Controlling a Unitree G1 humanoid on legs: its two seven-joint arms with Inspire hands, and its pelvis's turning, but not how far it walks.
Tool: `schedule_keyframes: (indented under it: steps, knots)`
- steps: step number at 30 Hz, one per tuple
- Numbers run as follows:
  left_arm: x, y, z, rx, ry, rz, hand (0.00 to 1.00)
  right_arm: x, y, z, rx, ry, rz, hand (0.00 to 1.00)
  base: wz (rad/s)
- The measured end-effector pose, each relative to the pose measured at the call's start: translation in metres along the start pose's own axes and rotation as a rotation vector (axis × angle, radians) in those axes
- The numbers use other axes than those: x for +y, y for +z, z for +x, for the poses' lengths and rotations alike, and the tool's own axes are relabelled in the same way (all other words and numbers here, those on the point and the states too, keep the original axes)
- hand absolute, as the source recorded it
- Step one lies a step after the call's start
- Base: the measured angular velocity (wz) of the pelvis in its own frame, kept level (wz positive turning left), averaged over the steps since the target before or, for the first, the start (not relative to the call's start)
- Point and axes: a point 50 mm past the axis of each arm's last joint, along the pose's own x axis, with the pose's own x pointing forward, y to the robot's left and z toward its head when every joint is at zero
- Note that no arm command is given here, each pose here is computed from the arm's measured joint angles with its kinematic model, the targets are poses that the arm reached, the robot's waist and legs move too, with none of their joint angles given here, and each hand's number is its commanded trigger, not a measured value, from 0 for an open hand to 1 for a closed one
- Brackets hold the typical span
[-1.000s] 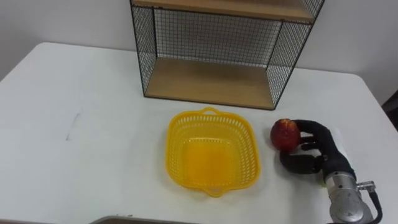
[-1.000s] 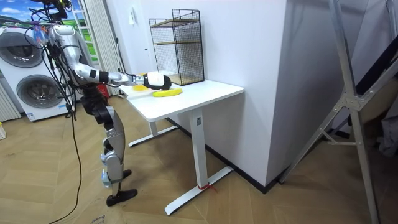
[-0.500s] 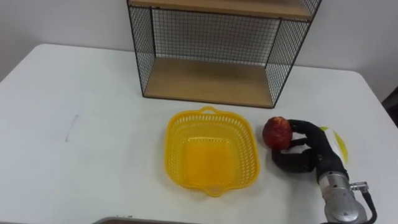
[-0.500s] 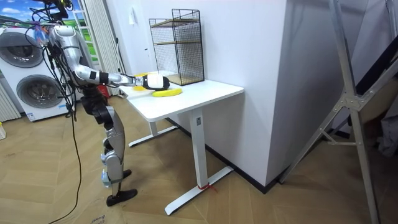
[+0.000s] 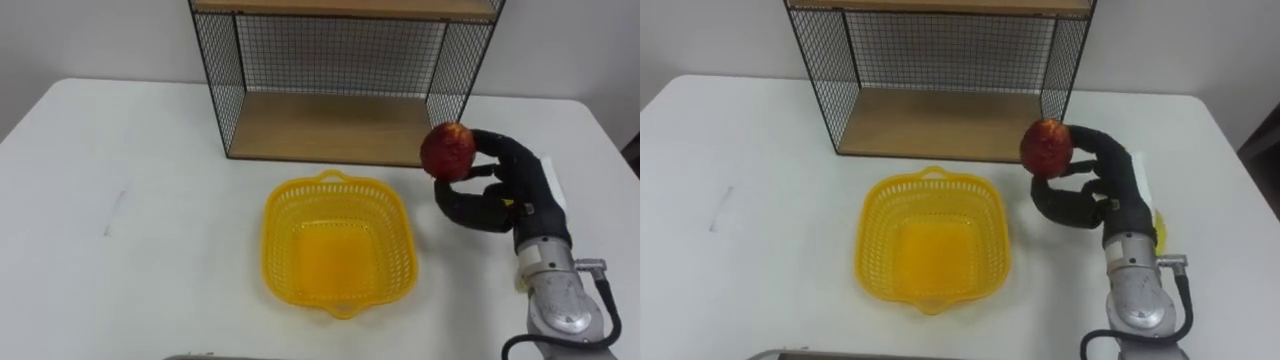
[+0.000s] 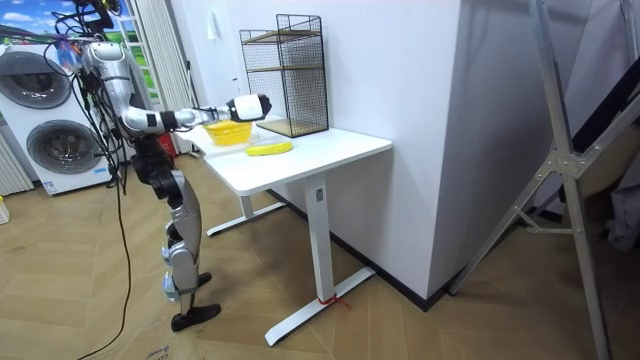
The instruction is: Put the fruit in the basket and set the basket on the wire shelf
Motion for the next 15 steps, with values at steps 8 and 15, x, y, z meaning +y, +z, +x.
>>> schedule_keyframes:
  steps: [8,15]
  knots:
    - [-0.001,0.002,0.001,-0.003,-0.011,0.019,0.0,0.002,0.025,0.001,-0.109,0.038,0.003,1.0,-0.04]
    - [0.0,0.009,0.002,-0.014,-0.028,0.018,0.0,0.028,0.028,-0.004,-0.115,0.256,-0.093,1.0,-0.03]
